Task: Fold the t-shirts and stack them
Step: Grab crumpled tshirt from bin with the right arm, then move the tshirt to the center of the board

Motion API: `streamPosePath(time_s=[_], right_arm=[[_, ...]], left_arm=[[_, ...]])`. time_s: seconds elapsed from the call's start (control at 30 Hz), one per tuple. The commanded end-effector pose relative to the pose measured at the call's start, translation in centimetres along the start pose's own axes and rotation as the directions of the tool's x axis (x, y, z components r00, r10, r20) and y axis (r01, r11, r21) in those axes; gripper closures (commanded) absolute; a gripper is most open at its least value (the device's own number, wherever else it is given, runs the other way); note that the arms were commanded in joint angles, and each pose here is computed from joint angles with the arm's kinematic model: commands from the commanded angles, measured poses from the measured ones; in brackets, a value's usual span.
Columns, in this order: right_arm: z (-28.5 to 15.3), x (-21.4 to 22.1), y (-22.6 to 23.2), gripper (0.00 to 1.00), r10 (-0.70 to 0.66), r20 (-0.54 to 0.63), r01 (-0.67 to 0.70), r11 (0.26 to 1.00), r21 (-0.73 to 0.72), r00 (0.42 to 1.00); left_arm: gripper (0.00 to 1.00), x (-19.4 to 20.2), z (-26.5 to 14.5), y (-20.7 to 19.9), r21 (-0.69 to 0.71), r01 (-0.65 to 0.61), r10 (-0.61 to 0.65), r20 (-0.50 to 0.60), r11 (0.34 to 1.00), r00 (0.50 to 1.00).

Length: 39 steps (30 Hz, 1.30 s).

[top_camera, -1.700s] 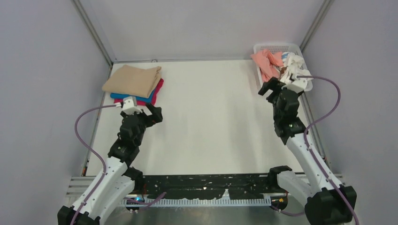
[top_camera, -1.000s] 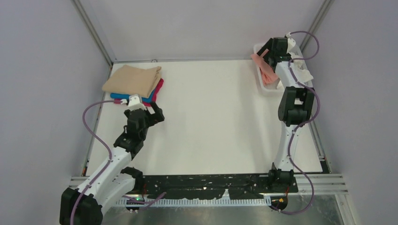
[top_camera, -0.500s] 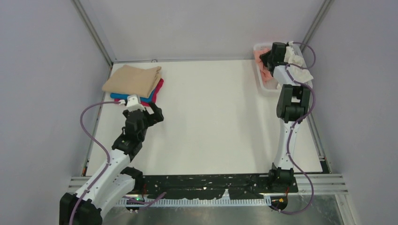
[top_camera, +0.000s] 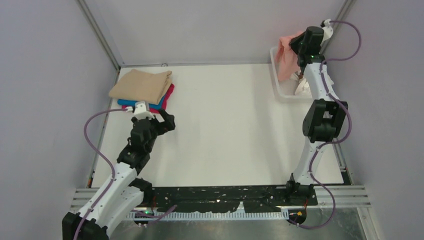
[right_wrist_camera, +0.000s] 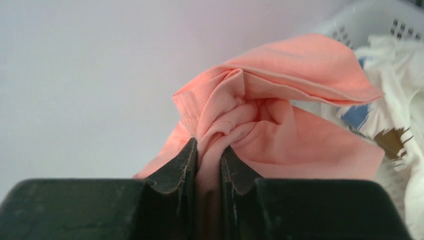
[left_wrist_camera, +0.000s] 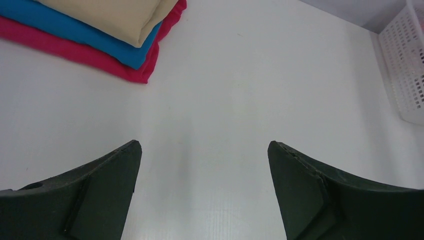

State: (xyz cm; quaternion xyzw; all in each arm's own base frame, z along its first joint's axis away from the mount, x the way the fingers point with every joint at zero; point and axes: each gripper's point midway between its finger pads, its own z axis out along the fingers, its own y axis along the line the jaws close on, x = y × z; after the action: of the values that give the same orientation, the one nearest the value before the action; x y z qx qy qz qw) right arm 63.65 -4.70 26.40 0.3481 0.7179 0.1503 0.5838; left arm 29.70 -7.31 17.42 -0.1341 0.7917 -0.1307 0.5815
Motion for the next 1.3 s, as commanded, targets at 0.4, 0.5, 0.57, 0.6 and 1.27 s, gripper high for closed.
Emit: streamPosePath(time_s=[0.4, 0.5, 0.57, 0.6, 1.27], right_arm=[[-29.5, -14.0, 23.2, 0.94, -0.184, 0.293, 0.344, 0.593, -0.728, 0.938], [-33.6, -10.2, 25.7, 0.92, -0.295, 0.283, 0.391, 0.428, -0.815, 0.913], [-35.4, -6.5, 26.9, 0.9, -0.403, 0.296, 0.443, 0.341, -0.829, 0.866], [-36.4, -3.4, 27.4, 0.9, -0.458, 0.257, 0.422, 0.305, -0.854, 0.851], [-25.1, 10.5, 6.5, 0.1, -0.992, 0.067, 0.958, 0.081, -0.276, 0.103]], left_arm=[[0.0, -1.9, -2.5, -2.1, 0.142, 0.066, -0.077, 0.073, 0.988, 0.994], [0.0, -1.9, -3.0, -2.0, 0.148, 0.077, -0.09, 0.081, 0.986, 0.993], [0.01, -2.0, -3.3, -2.0, 0.152, 0.084, -0.098, 0.089, 0.985, 0.991], [0.01, -2.1, -3.4, -2.0, 0.156, 0.086, -0.102, 0.093, 0.984, 0.99], [0.0, -1.1, -2.9, -1.3, 0.1, 0.096, -0.101, 0.039, 0.99, 0.994]])
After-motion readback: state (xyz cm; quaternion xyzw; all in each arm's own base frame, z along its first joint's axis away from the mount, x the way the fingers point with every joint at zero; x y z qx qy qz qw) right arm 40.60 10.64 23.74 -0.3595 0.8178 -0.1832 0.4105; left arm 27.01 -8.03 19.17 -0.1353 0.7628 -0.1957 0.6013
